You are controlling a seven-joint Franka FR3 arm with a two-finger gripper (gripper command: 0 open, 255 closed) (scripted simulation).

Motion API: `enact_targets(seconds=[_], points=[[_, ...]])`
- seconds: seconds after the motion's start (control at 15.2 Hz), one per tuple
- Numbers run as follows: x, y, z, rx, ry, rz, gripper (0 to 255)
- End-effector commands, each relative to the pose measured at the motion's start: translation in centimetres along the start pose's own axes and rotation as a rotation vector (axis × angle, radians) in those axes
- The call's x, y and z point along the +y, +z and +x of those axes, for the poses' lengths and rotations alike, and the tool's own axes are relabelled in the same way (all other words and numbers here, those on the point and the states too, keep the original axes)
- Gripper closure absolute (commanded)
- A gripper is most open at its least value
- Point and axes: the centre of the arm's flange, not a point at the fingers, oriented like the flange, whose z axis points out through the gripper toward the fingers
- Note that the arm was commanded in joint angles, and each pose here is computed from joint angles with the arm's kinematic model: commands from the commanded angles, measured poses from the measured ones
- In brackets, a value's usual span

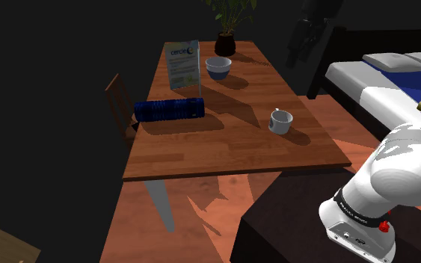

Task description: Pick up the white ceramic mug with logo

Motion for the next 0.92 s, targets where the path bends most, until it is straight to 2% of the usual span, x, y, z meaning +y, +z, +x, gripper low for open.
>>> enact_targets(seconds=[0.0,0.86], points=[[0.0,0.0,0.0,0.0,0.0,0.0,0],[8.9,13.9,3.6,-0.068,0.015,-0.062,0]])
